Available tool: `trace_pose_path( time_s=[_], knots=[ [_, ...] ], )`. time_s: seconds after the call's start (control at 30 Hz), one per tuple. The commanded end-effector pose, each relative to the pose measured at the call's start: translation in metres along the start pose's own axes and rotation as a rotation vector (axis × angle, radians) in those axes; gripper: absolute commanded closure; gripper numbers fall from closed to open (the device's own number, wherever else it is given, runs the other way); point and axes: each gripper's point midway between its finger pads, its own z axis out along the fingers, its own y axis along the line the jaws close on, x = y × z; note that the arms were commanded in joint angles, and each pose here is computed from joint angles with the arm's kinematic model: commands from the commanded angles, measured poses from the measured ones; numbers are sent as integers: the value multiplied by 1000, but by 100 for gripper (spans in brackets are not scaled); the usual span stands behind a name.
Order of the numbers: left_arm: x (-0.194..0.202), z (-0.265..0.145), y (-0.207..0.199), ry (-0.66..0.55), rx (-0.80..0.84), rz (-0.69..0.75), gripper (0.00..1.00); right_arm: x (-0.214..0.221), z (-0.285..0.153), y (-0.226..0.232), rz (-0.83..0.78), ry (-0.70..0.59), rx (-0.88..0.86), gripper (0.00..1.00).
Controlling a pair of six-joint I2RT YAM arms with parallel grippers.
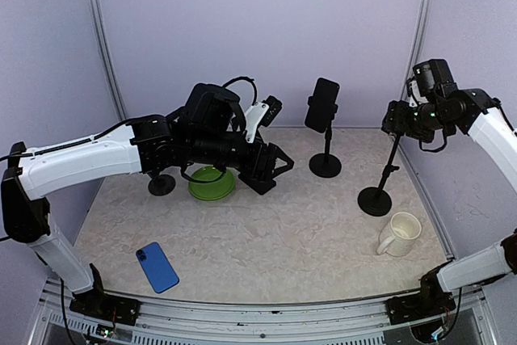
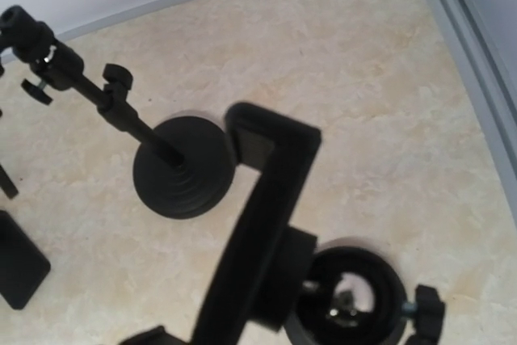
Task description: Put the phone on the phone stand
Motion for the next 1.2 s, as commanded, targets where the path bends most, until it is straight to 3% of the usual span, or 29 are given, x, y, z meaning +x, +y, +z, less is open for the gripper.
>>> trace_pose_path(
  time_s=[0.0,0.37,0.7,1.17],
  knots=[
    [-7,2,-8,-15,25,2,36,-8,12,4,21,-10,-13,23],
    [-6,3,-6,-14,17,8,36,-13,13,7,17,-15,-18,30],
    [-5,9,-7,-5,25,19,36,-13,-9,-2,-21,-27,6,54],
    [-6,12,-8,0,27,23,36,-6,-12,-1,-35,-24,-26,76]
  ],
)
